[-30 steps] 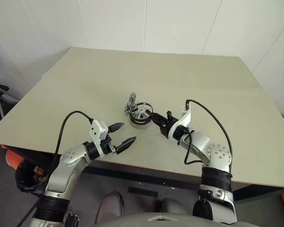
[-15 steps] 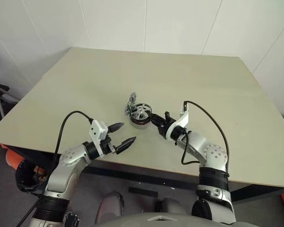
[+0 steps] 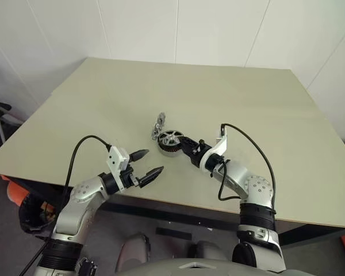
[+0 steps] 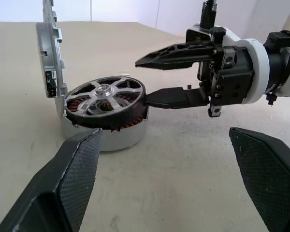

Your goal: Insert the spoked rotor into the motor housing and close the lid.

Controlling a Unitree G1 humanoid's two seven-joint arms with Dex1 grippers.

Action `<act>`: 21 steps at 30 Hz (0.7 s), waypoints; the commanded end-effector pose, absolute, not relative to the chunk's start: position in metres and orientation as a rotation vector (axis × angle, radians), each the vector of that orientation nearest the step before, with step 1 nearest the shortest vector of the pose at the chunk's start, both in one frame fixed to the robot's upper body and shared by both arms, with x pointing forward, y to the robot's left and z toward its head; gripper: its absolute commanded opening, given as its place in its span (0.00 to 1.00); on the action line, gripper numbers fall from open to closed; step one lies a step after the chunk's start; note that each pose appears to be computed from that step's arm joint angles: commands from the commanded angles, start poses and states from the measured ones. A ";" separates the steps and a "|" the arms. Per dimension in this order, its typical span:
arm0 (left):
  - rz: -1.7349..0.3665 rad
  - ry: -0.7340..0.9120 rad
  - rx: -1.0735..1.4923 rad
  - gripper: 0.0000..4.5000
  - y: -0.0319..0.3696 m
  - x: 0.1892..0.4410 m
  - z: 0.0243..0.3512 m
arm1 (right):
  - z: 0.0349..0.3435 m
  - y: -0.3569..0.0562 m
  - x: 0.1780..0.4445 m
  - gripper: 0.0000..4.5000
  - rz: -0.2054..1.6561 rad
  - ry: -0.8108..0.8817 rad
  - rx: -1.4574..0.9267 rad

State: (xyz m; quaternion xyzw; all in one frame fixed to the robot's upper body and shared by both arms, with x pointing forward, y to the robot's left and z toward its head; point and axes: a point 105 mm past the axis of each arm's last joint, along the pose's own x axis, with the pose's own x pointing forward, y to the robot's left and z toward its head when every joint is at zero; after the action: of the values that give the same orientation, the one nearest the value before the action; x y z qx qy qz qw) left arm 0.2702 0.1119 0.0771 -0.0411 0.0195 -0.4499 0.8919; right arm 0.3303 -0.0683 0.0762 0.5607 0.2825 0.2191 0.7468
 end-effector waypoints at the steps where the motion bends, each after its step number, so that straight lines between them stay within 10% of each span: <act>1: -0.946 -0.020 -0.073 1.00 0.111 0.269 0.092 | 0.087 -0.076 0.332 0.65 0.489 0.578 1.201; 15: -0.956 -0.022 -0.079 1.00 0.106 0.271 0.096 | 0.122 -0.099 0.327 0.65 0.514 0.500 0.996; 21: -0.955 -0.022 -0.079 1.00 0.105 0.273 0.096 | 0.131 -0.080 0.332 0.30 0.548 0.376 0.546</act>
State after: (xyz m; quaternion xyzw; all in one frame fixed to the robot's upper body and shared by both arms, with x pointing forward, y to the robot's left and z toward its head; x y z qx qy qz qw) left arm 0.2713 0.1084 0.0811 -0.0428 0.0179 -0.4523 0.8907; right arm 0.3292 -0.0911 0.1131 0.3244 0.2283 0.2406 0.8859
